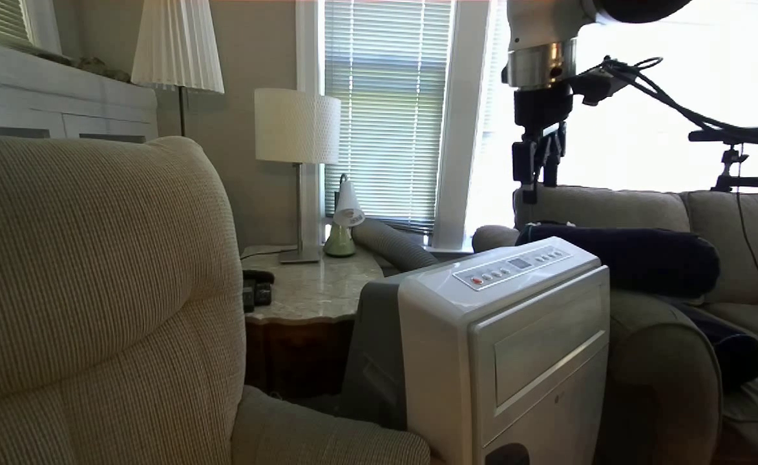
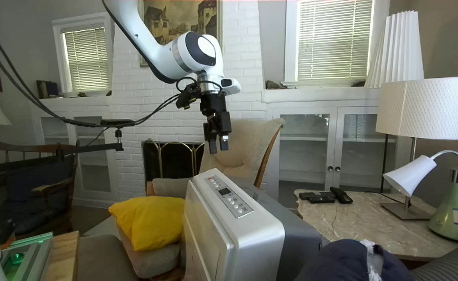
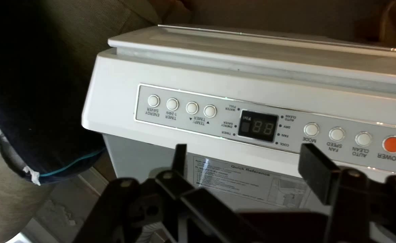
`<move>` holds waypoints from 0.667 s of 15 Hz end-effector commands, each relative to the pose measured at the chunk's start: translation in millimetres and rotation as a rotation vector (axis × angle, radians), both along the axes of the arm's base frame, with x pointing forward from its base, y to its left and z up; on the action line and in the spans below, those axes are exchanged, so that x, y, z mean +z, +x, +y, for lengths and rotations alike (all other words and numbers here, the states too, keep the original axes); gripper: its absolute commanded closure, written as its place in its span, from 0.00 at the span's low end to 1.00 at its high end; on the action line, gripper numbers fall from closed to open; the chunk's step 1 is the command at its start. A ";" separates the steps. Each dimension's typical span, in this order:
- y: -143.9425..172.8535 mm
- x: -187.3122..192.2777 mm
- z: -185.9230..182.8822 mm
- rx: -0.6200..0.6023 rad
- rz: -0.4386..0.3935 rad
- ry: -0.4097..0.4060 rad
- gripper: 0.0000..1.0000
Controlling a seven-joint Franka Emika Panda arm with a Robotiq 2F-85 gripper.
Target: Press three buttons on the air conditioner.
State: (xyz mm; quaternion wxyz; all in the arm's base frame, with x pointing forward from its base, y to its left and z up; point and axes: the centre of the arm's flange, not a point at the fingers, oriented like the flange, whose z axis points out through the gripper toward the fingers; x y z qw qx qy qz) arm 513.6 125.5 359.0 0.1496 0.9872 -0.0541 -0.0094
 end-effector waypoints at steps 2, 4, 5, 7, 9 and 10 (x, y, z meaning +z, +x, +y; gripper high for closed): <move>-18.5 26.5 -9.4 0.003 0.077 0.033 0.00; -21.2 34.8 -11.9 0.013 0.111 0.059 0.00; -21.7 38.5 -12.9 0.016 0.126 0.067 0.00; -17.4 26.5 -8.4 0.008 0.106 0.046 0.00; -18.5 31.0 -10.3 0.010 0.116 0.056 0.00; -18.6 31.6 -10.6 0.010 0.117 0.057 0.00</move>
